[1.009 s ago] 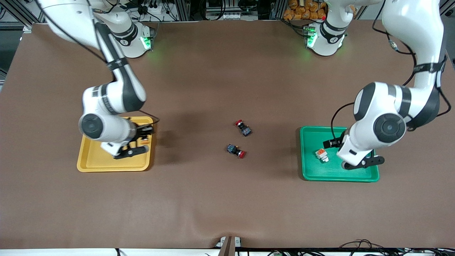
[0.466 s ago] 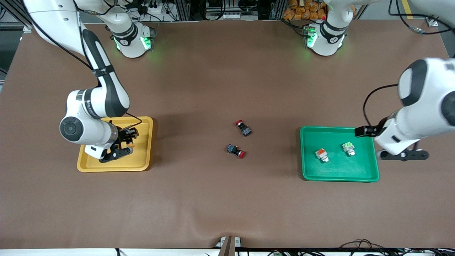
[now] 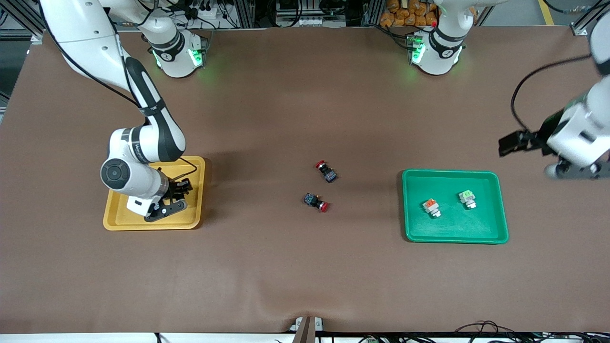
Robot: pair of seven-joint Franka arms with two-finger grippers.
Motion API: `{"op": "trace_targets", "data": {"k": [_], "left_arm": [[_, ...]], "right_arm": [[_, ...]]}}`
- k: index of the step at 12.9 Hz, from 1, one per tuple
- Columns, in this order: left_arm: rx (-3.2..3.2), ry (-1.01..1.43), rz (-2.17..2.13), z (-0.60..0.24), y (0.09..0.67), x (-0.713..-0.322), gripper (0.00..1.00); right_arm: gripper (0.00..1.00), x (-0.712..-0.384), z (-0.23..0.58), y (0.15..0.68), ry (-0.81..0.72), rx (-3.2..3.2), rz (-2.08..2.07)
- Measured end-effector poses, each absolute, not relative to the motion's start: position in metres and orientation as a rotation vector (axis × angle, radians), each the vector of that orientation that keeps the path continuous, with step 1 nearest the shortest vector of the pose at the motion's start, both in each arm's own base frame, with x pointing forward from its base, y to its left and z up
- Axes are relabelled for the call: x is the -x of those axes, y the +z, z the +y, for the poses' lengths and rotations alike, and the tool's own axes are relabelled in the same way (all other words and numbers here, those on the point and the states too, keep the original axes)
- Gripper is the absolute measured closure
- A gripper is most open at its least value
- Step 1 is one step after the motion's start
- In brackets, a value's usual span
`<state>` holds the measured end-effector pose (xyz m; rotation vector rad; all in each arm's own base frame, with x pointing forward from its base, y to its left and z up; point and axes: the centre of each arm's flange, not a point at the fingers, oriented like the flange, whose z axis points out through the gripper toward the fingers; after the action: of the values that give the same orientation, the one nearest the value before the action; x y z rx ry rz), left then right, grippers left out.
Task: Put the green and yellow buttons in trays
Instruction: 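Release the yellow button in the yellow tray while the left gripper withdraws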
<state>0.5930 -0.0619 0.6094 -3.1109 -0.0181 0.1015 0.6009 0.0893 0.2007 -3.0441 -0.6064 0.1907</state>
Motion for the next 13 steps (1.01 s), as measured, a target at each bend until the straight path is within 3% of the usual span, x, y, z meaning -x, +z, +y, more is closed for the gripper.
{"op": "trace_targets", "data": {"k": [6,7,11,12,13], "left_arm": [[3.130,0.118,-0.050,-0.052,0.611,-0.590,0.00],[3.130,0.118,-0.052,-0.052,0.611,-0.590,0.00],[3.124,0.125,0.039,-0.036,0.611,-0.591,0.00],[3.123,0.132,0.067,-0.036,0.611,-0.590,0.00],[3.121,0.133,0.061,-0.037,0.612,-0.589,0.00]], "right_arm": [[0.55,-0.604,0.087,0.187,0.146,3.044,-0.647],[0.50,-0.604,0.087,0.187,0.140,3.042,-0.660],[0.07,-0.606,0.085,0.189,0.135,3.040,-0.671],[0.00,-0.608,0.085,0.193,0.141,3.038,-0.672],[0.00,-0.611,0.086,0.201,0.173,3.032,-0.672]]}}
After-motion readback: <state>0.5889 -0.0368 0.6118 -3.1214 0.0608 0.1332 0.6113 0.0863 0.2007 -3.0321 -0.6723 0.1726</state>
